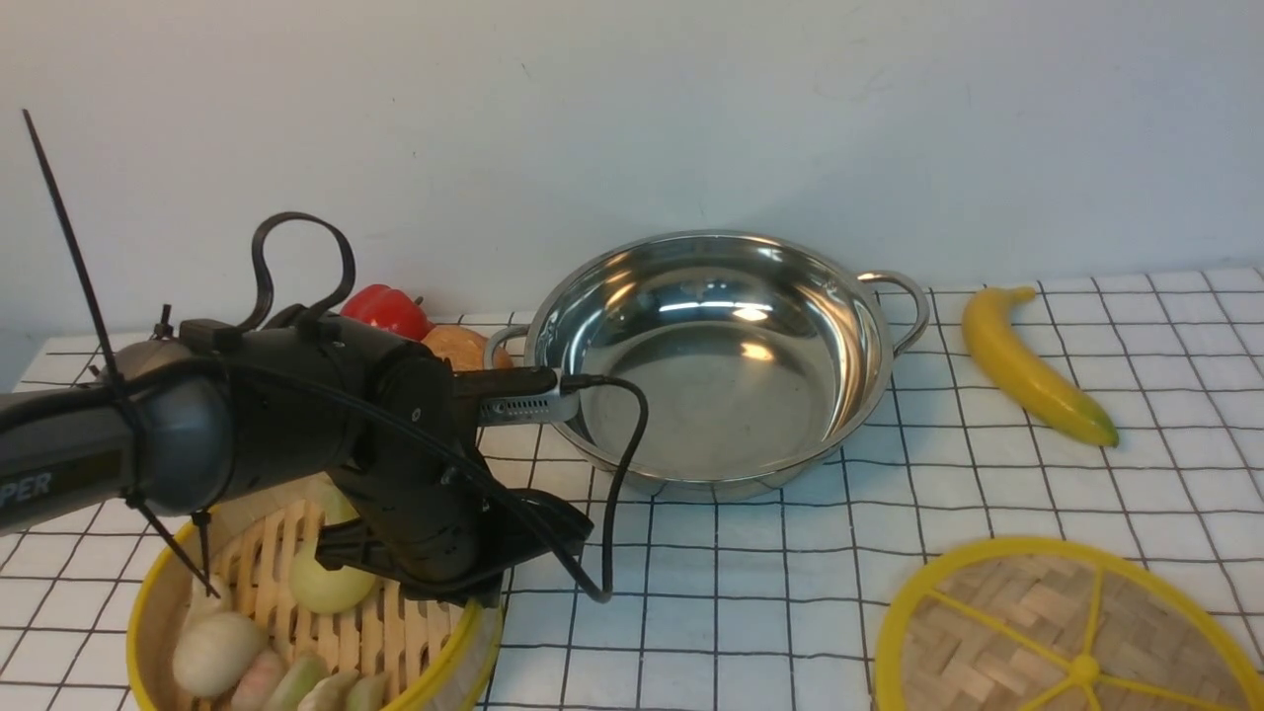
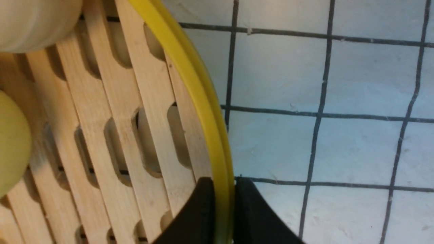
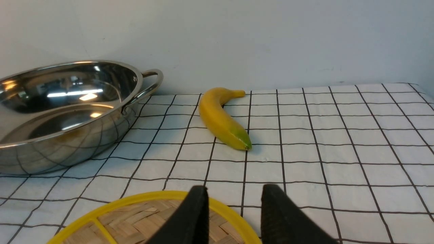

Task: Place the steamer in the pot on the white tablecloth, and put the lid on the steamer.
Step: 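Grasp the rim of the steamer basket holding the buns with the left gripper, then place the bamboo steamer basket with dumplings into the steel pot with the left gripper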

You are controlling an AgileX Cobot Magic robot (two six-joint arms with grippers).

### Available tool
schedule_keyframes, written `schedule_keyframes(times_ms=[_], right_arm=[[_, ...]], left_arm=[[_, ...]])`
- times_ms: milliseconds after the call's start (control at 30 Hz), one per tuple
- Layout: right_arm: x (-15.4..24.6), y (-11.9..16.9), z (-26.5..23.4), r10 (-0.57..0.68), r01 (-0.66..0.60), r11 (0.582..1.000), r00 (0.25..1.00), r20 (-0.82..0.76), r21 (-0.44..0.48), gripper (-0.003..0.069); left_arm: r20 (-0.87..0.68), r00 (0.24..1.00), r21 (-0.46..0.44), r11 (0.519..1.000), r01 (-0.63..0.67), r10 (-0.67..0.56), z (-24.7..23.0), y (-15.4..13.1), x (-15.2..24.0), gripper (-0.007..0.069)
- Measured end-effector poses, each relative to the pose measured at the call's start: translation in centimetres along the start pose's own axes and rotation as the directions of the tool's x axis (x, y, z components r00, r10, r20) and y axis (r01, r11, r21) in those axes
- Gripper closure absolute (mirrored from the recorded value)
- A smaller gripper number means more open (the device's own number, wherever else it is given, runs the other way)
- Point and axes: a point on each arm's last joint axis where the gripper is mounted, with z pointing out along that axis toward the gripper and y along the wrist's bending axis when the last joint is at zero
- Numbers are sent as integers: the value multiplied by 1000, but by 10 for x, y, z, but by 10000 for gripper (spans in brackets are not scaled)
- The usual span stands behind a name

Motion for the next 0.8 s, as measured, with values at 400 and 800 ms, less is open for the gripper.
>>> schedule_keyframes(times_ms=[400,800], right_arm=[[0,0,0,0,0,1000,1000,0,0,419],[0,0,0,0,0,1000,1000,0,0,419]], left_arm=[[-49,995,-111,990,-86,82,-42,10,-2,547],[31,978,-188,962,-198,207,-107,7,-34,533]])
